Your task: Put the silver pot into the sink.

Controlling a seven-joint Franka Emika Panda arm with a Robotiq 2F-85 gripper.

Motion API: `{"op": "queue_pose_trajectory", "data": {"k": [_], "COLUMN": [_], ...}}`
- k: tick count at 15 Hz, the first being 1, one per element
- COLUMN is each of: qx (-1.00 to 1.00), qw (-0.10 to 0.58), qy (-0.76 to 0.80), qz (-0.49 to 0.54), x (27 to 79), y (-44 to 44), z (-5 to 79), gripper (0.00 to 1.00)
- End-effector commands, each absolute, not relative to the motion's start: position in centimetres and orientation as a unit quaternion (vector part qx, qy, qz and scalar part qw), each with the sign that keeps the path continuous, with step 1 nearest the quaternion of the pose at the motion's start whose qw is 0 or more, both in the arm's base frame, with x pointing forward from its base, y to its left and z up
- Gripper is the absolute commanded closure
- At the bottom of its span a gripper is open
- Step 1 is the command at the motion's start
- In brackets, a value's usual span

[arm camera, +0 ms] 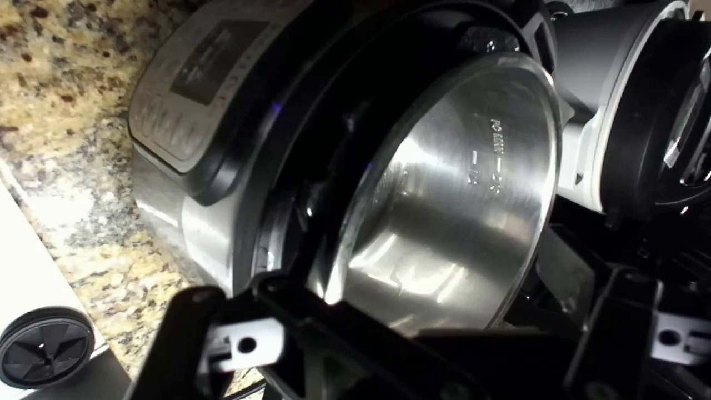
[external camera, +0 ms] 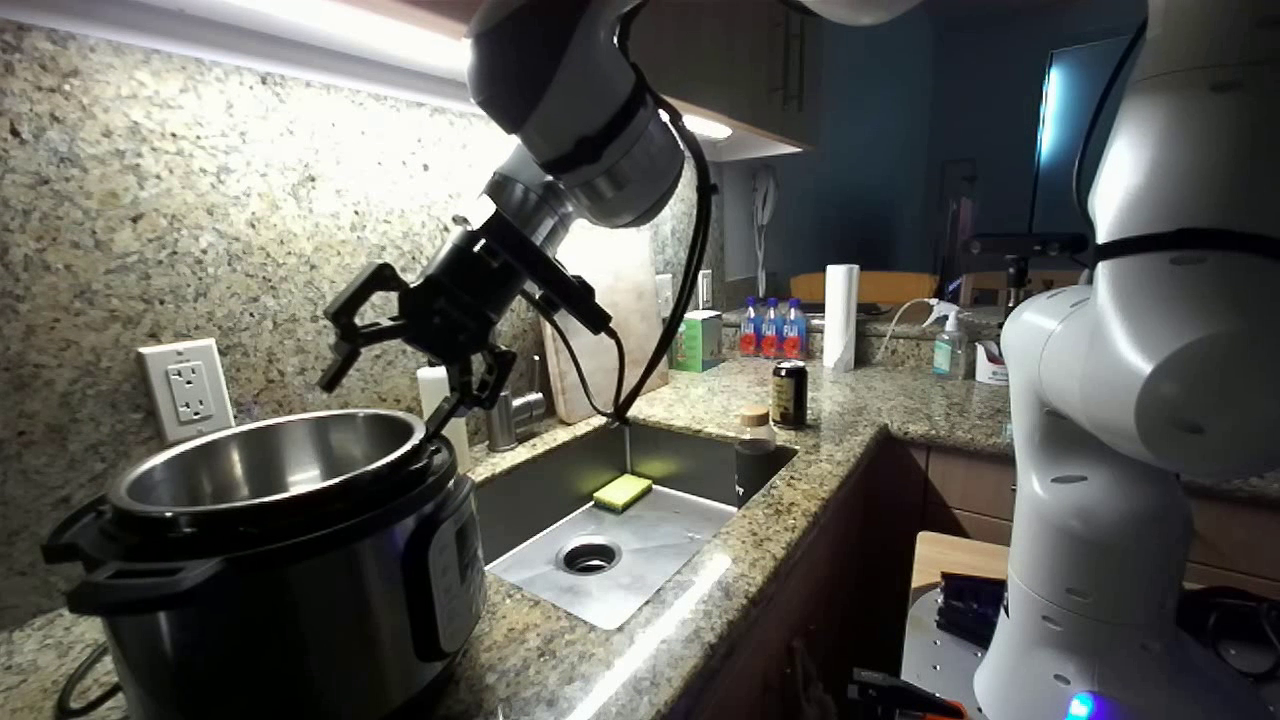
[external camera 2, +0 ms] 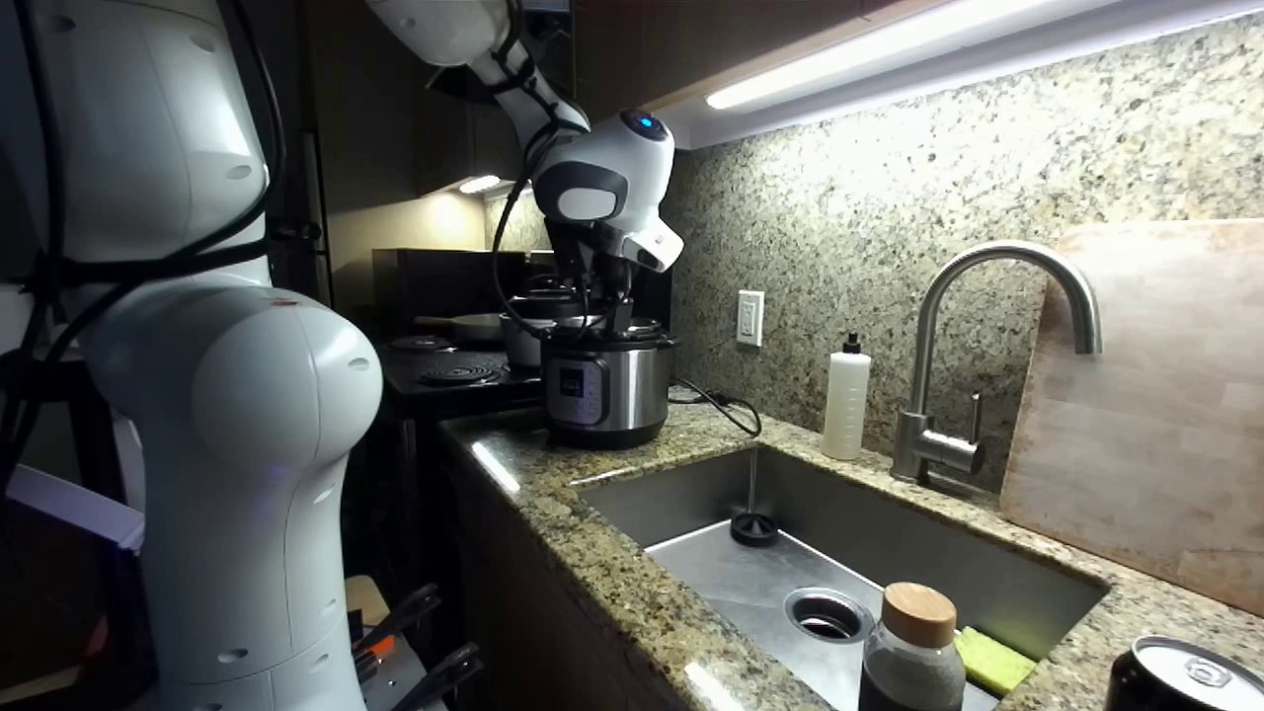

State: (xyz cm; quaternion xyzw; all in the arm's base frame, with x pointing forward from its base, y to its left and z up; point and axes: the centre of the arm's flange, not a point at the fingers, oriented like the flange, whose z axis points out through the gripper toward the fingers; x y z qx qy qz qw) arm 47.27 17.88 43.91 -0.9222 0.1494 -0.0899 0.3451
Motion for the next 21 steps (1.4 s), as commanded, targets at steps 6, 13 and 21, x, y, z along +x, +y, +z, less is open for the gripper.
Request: {"op": "queue_pose_trajectory", "data": {"k": [6,13,21], "qx": [-0.947,-0.979,-0.985], "qw": [0.299,0.182,0.147], "qy": [0.108,0.079,0.068], "qz": [-0.050,-0.040,-0.065], "x": [48.0,47.0,47.2], "y": [20.0,22.8,24.3], "z": [42.6,45.4,49.6], "gripper": [0.66,0.96,1.00]}}
